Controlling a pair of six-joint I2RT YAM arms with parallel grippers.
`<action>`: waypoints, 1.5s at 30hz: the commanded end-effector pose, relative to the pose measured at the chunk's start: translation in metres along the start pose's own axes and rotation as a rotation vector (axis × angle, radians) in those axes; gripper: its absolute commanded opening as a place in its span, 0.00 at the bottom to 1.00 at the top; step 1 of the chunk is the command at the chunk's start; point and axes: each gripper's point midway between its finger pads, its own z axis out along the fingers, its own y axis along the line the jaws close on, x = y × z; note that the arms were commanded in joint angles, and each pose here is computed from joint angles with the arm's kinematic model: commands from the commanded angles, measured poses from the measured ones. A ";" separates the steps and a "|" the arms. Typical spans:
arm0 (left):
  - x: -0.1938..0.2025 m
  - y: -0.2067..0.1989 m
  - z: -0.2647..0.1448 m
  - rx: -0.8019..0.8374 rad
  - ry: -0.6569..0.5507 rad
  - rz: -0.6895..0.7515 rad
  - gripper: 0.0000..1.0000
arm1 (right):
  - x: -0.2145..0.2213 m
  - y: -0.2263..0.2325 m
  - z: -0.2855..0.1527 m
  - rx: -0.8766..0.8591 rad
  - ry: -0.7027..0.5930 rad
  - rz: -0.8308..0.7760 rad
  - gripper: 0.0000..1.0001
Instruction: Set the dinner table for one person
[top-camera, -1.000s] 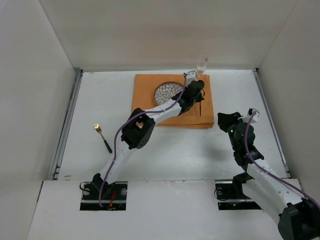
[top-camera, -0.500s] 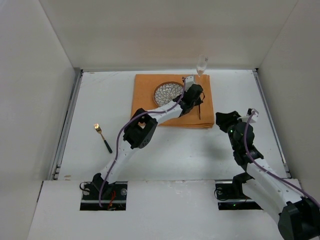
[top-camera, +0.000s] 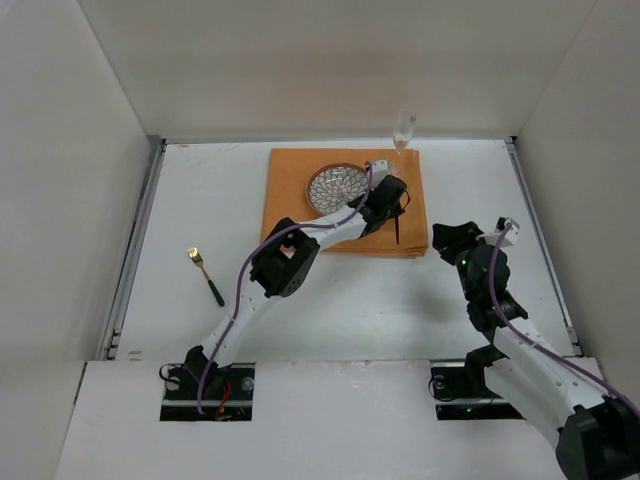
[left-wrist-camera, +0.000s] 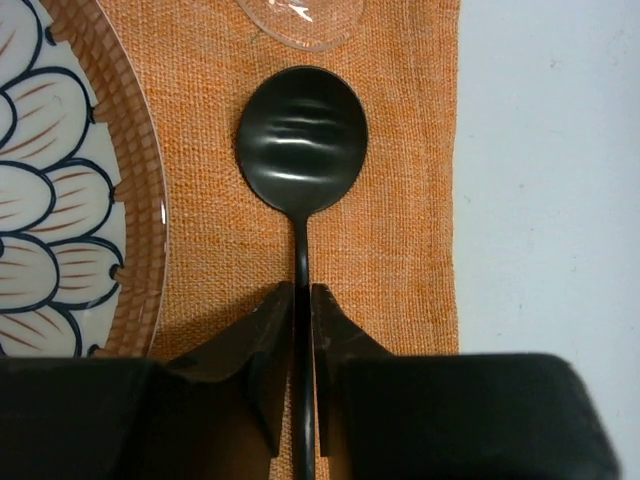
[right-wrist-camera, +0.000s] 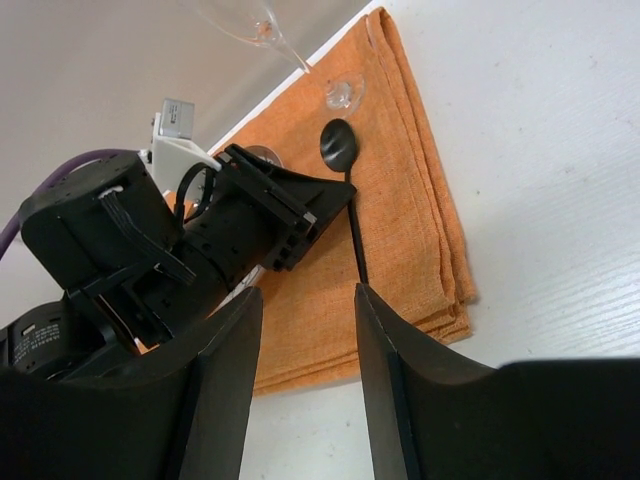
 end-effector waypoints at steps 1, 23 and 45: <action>-0.009 -0.021 -0.009 0.042 -0.013 -0.004 0.17 | -0.011 0.007 -0.001 -0.019 -0.045 0.003 0.48; -0.124 0.055 -0.191 0.016 -0.252 0.023 0.31 | 0.001 0.018 -0.002 -0.040 -0.011 -0.016 0.18; -0.016 0.407 -0.366 -0.827 -0.077 -0.332 0.42 | 0.029 0.046 0.001 -0.124 0.077 -0.082 0.29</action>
